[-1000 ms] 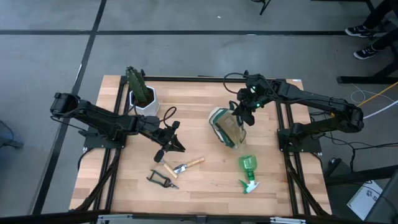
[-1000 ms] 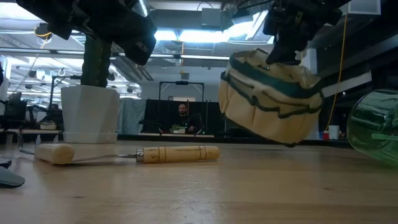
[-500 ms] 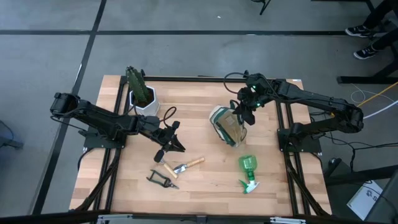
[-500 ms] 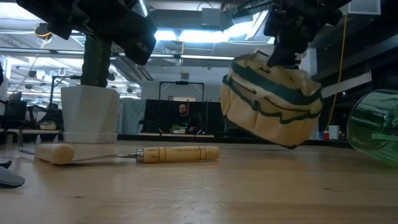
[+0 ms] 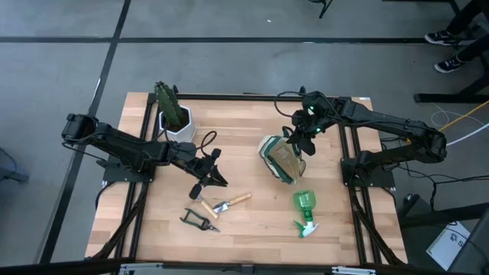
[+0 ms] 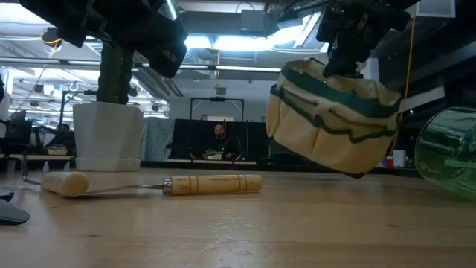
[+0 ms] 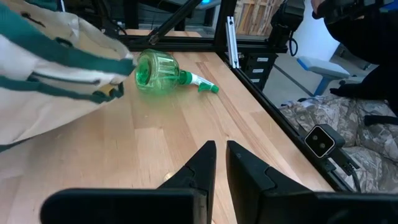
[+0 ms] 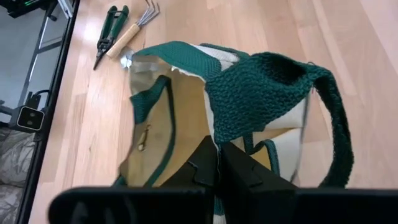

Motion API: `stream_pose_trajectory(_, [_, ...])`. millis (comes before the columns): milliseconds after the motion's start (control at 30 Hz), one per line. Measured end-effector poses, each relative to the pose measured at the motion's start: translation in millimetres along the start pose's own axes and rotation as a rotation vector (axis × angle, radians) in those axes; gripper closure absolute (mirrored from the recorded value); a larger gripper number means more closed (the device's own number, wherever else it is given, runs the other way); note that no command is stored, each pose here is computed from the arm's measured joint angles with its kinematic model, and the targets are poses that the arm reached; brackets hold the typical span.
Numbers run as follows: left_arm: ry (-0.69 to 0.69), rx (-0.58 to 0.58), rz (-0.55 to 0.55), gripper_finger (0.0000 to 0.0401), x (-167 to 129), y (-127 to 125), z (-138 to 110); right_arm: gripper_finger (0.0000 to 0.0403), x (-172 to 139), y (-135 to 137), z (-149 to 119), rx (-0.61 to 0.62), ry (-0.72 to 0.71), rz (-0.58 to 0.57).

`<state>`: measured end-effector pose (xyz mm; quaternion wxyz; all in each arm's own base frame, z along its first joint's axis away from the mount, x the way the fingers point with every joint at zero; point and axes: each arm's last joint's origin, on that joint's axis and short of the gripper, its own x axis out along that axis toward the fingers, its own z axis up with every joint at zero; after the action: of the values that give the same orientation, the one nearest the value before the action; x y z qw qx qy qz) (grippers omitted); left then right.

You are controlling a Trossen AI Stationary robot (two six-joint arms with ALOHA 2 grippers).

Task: Pick & Place Garden tools in Gardening bag
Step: Move the gardening bag to the top right of the table

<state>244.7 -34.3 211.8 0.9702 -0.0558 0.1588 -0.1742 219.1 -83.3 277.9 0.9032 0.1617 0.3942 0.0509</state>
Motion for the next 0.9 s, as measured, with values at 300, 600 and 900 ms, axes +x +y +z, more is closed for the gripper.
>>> stream_pose_trajectory(300, [0.000, 0.000, 0.000, 0.0370, 0.0, 0.0, 0.0, 0.0389, 0.1, 0.1, 1.1, -0.003, -0.009, -0.001])
stream_pose_trajectory(600, [0.000, 0.000, 0.000, 0.0370, 0.0, 0.0, 0.0, 0.0389, 0.1, 0.1, 1.1, -0.003, -0.009, -0.003])
stream_pose_trajectory(900, [0.000, 0.000, 0.000, 0.0370, 0.0, 0.0, 0.0, 0.0388, 0.1, 0.1, 1.1, -0.006, -0.009, -0.003])
